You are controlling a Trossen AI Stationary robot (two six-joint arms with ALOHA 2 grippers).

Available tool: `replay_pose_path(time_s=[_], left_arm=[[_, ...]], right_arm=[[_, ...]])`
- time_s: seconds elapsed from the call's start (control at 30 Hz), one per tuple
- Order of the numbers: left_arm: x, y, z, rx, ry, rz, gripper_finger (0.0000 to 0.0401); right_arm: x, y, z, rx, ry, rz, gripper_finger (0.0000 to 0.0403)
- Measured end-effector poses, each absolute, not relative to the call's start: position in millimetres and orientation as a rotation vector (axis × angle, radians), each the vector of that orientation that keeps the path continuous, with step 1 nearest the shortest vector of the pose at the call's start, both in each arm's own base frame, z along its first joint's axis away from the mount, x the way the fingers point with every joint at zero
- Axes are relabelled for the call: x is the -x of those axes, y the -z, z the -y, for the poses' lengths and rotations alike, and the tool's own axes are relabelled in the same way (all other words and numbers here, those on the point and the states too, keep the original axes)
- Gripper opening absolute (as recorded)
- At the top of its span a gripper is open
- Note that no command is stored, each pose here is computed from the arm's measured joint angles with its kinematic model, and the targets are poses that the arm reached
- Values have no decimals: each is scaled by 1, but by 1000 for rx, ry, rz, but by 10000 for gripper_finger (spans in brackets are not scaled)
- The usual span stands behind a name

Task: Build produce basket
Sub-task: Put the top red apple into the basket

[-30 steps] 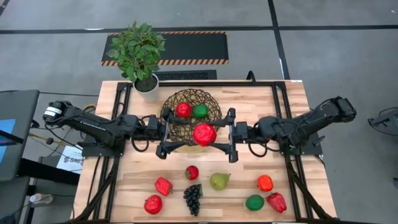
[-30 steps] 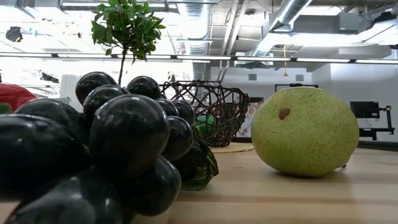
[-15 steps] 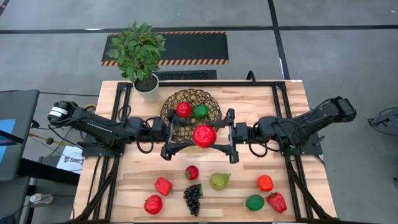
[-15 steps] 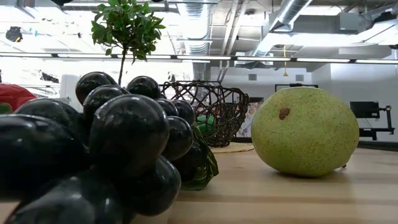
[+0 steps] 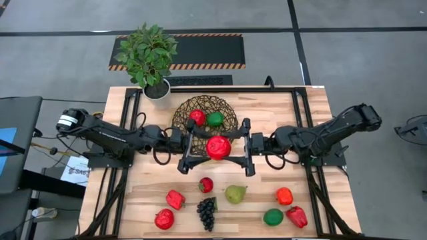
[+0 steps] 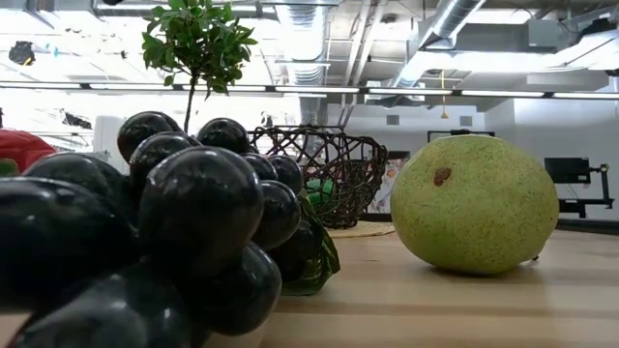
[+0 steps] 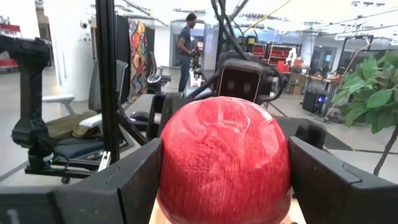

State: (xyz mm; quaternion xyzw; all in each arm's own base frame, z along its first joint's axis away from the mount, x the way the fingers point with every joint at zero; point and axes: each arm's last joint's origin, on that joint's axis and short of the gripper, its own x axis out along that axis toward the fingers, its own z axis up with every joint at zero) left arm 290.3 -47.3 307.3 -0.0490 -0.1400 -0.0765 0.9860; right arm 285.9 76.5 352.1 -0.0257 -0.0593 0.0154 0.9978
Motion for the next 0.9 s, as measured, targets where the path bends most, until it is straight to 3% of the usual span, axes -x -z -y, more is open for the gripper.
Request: replay_pose_path(time_s=[0.9], left_arm=[[-298, -310, 50, 107, 215, 249, 340]], right_arm=[[-288, -350, -77, 45, -32, 115, 312]])
